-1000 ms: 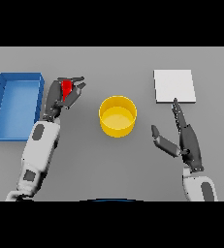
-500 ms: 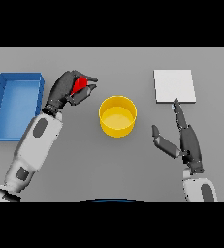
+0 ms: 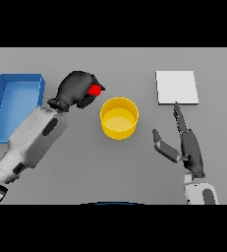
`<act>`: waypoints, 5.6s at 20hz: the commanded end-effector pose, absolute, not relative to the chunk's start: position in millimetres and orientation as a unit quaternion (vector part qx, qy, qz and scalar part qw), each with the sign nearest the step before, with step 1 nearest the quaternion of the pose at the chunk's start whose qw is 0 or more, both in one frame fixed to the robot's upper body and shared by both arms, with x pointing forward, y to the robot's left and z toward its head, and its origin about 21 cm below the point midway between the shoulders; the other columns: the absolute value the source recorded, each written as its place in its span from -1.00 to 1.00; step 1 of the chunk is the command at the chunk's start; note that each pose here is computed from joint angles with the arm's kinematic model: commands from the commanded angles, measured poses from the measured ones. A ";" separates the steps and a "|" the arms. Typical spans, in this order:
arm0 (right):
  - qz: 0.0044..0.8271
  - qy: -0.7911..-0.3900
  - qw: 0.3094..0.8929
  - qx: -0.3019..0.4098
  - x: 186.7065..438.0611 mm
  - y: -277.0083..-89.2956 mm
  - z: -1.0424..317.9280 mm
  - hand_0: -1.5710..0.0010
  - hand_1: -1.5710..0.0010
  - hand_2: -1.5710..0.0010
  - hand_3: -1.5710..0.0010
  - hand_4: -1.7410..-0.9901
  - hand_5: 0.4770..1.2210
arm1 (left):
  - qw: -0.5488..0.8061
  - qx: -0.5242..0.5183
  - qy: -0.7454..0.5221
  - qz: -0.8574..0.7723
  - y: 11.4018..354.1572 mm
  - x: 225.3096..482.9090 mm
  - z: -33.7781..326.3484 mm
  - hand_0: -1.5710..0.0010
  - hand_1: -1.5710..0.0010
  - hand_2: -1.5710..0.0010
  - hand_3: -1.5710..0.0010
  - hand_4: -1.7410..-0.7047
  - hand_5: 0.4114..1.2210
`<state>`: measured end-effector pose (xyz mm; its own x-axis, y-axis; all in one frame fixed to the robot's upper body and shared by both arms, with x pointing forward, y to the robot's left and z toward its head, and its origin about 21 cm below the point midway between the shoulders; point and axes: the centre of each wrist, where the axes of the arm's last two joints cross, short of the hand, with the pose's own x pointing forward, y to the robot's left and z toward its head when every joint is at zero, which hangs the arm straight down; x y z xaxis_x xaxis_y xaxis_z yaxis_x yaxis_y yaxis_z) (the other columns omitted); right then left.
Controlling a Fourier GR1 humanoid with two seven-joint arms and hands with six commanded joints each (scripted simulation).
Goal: Pick up the red beaker and tilt it to pour out 1 green nut into yellow bowl. Pick up the yellow bowl and place it on the metallic measuring scale.
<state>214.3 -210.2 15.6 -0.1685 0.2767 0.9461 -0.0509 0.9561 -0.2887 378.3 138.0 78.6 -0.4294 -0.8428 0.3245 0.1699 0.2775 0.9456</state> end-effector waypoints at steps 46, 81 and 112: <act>0.122 -0.766 0.625 -0.090 216.8 -205.8 9.7 1.00 1.00 1.00 1.00 0.55 -0.50 | -0.076 0.560 -0.272 -0.779 37.4 443.1 253.0 -1.00 -1.00 -1.00 -0.60 -0.97 1.00; 0.136 -0.766 0.625 -0.063 235.1 -209.1 10.1 1.00 1.00 1.00 1.00 0.48 -0.44 | 0.797 0.364 -0.481 -0.034 352.1 381.7 108.3 -1.00 -1.00 -1.00 -0.76 -1.00 1.00; 0.455 -0.703 0.533 -0.125 265.4 -198.3 47.4 1.00 1.00 1.00 1.00 0.40 -0.39 | 0.783 0.292 -0.516 -0.189 345.4 350.6 97.7 0.99 0.99 0.99 0.99 0.97 -0.37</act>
